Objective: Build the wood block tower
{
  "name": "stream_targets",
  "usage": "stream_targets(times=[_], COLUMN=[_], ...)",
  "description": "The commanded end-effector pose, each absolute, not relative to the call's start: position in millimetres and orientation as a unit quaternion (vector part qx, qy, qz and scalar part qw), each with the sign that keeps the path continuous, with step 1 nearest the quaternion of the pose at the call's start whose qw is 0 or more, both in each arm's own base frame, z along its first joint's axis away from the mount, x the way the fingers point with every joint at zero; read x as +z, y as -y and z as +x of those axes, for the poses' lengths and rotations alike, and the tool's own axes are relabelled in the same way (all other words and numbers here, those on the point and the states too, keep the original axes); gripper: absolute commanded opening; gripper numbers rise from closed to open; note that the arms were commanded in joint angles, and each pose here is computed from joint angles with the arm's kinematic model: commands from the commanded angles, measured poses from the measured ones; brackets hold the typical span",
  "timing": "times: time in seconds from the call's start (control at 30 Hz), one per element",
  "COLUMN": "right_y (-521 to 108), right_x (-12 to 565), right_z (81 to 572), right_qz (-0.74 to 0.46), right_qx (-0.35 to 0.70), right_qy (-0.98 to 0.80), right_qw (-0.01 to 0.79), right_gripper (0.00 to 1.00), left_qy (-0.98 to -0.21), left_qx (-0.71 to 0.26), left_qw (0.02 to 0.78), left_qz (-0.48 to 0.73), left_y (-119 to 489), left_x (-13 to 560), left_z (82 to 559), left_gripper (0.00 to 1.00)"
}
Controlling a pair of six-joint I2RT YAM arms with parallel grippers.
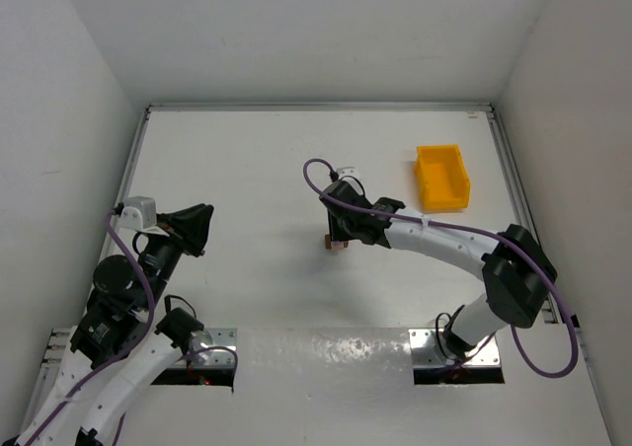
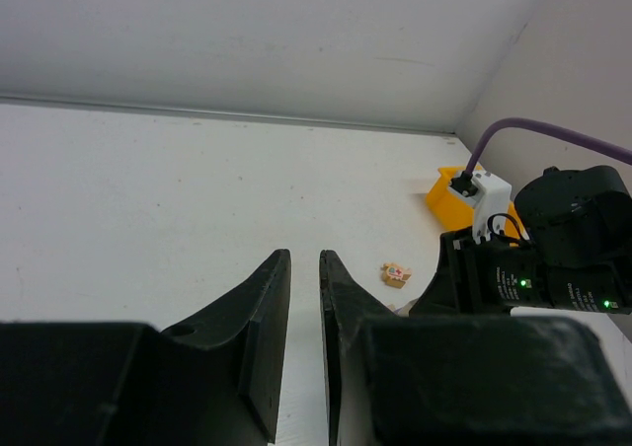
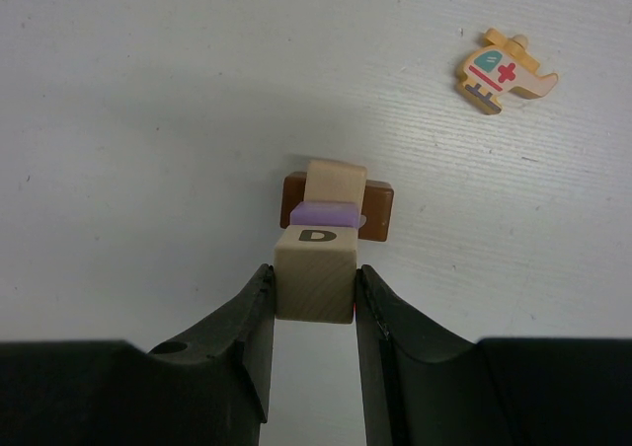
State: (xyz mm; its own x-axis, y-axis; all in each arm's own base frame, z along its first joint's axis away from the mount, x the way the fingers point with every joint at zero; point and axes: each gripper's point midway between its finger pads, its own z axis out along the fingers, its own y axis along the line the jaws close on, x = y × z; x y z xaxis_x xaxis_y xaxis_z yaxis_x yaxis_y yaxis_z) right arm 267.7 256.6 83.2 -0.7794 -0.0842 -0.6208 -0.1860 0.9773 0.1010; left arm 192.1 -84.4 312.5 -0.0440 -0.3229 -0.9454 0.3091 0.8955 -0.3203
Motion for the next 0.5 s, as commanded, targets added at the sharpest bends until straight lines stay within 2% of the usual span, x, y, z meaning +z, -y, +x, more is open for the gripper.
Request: stream_targets(times=[0.0,0.47], right_y=[-266.9,-265.9], right_x=[99.6,97.3], right_z=[280.3,281.1], right_qz=[-0.065,-0.068], right_qx=[0.1,0.094], right_qy=[-0.93,-0.931], right_qw=[0.348,0.347], right_gripper=[0.32,0.36], left_qy=[-0.679,-0.679], left_qx=[-0.231,-0.23], left_qw=[0.697,0.697], left_qz=[-0.002,-0.002], left_y=[85.9,86.0], left_x=[319.2,318.8], left_z=[192.9,193.2], left_gripper=[0.17,0.17])
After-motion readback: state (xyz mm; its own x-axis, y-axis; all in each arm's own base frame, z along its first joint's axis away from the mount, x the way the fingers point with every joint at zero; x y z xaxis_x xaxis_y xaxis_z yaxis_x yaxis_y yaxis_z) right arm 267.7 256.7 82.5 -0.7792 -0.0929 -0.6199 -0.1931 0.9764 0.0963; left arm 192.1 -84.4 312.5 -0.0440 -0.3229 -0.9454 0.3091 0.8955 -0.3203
